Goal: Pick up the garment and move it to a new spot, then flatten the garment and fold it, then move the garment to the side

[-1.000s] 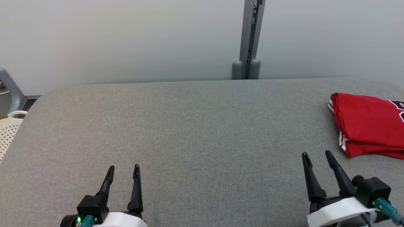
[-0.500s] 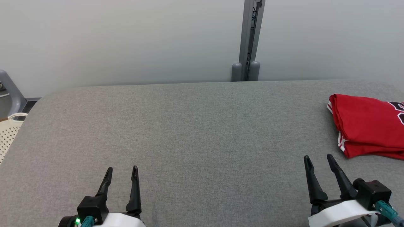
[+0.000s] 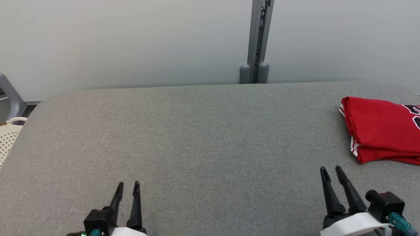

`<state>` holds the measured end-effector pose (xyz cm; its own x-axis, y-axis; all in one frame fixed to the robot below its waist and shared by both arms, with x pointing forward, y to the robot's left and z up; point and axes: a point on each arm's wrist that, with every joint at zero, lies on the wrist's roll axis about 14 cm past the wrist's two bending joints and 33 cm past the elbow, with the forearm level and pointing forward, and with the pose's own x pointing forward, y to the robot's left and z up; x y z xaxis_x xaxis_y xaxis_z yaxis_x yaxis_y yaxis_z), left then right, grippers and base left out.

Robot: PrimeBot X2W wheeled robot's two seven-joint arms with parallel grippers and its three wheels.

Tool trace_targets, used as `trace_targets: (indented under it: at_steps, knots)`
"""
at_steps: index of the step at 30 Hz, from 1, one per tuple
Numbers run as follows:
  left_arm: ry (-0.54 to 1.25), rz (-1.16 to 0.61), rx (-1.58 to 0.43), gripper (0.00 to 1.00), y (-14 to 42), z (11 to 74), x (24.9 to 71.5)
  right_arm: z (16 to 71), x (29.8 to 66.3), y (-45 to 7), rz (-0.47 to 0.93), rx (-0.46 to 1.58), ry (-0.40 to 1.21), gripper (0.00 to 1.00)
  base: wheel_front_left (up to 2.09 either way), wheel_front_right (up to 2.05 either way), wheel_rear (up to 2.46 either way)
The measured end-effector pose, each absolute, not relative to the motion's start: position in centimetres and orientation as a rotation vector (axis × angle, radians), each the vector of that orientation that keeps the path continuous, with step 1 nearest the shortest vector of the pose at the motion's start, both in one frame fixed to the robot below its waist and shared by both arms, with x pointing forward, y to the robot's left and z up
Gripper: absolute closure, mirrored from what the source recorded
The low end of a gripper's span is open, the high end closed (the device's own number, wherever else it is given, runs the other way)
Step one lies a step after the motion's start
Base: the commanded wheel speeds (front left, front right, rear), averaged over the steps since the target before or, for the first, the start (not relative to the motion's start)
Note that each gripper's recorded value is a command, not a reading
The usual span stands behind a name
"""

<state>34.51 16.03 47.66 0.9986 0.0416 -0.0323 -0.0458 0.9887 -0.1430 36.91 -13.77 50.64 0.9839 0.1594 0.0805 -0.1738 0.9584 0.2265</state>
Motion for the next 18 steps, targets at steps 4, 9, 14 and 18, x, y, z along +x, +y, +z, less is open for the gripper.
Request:
trace_targets:
  at_steps: [4, 9, 14, 18]
  knots:
    - [0.11, 0.052, -0.155, 1.0, 15.9, 45.2, 33.2, 48.2, 35.8, -13.5, 0.158, 0.257, 0.012, 1.0, 0.0, 0.0, 0.0]
    - [0.148, 0.077, -0.247, 1.0, 16.4, 44.6, 33.2, 47.9, 35.8, -14.1, 0.129, 0.344, 0.034, 1.0, 0.0, 0.0, 0.0]
    - [0.166, 0.097, -0.338, 1.0, 16.8, 44.4, 33.4, 47.8, 36.0, -14.6, 0.101, 0.428, 0.046, 1.0, 0.0, 0.0, 0.0]
    - [0.172, 0.11, -0.409, 1.0, 17.1, 44.5, 33.7, 47.9, 36.2, -15.1, 0.081, 0.491, 0.051, 1.0, 0.0, 0.0, 0.0]
